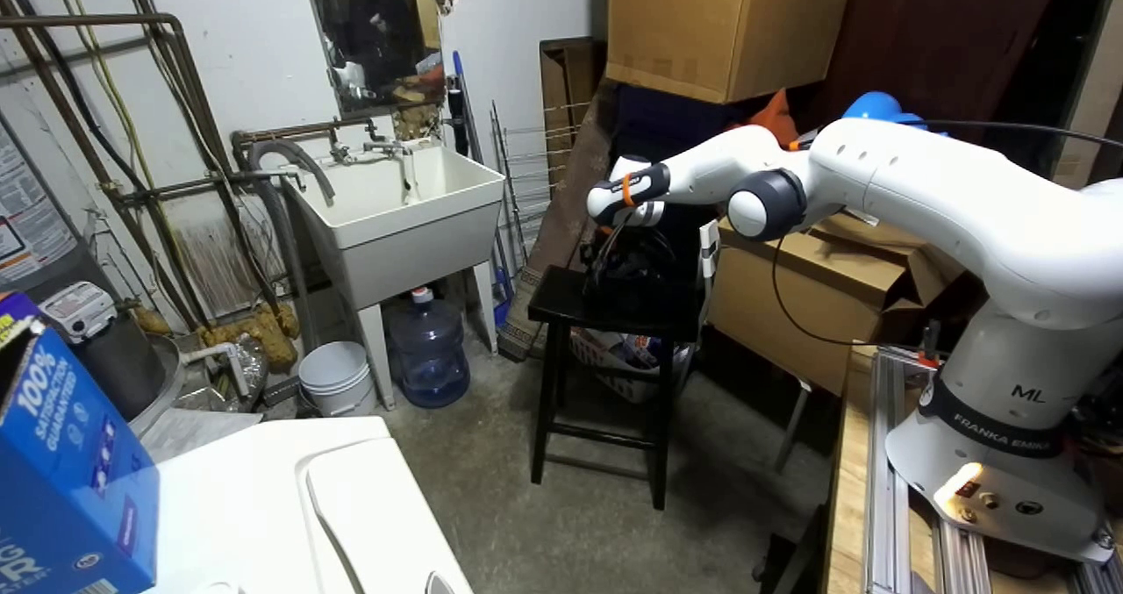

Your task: Pick up the black container from the table and put it on the washing machine on the right.

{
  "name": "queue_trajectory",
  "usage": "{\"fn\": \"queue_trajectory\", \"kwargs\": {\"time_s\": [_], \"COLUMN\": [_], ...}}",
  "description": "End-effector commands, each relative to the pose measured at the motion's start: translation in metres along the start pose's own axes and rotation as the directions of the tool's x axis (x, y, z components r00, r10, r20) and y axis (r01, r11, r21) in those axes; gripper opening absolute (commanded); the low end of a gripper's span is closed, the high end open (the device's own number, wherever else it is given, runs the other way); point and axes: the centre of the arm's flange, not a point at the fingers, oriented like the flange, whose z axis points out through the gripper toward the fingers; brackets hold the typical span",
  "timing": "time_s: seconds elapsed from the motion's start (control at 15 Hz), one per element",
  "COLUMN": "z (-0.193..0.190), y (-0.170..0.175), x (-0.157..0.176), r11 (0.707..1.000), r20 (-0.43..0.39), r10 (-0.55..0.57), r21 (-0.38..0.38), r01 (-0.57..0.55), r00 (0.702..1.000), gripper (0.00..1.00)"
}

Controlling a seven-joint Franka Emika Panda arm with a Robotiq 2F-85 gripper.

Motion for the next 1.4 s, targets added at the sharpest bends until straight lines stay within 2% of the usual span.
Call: {"fn": "queue_trajectory", "kwargs": {"time_s": [0.0, 0.2, 0.4, 0.6, 0.8, 0.87, 0.93, 1.2, 1.27, 1.33], "z": [-0.059, -0.109, -0.138, -0.151, -0.151, -0.130, -0.130, -0.129, -0.130, -0.139], "y": [-0.028, -0.069, -0.124, -0.169, -0.198, -0.222, -0.229, -0.221, -0.219, -0.232], "x": [-0.007, -0.026, -0.050, -0.088, -0.127, -0.069, -0.077, -0.071, -0.069, -0.082], "r11": [0.980, 0.936, 0.862, 0.762, 0.642, 0.707, 0.696, 0.706, 0.709, 0.676], "r20": [-0.041, -0.090, -0.132, -0.145, -0.138, -0.149, -0.146, -0.145, -0.145, -0.169], "r10": [-0.196, -0.347, -0.491, -0.628, -0.750, -0.685, -0.696, -0.687, -0.685, -0.716], "r21": [0.015, 0.025, 0.063, 0.088, 0.083, 0.098, 0.101, 0.096, 0.095, 0.078], "r01": [0.196, 0.351, 0.502, 0.642, 0.762, 0.700, 0.711, 0.701, 0.699, 0.733], "r00": [0.980, 0.933, 0.861, 0.765, 0.646, 0.713, 0.703, 0.712, 0.714, 0.678], "gripper": [0.20, 0.20, 0.20, 0.20, 0.20, 0.20, 0.45, 0.45, 0.20, 0.20]}}
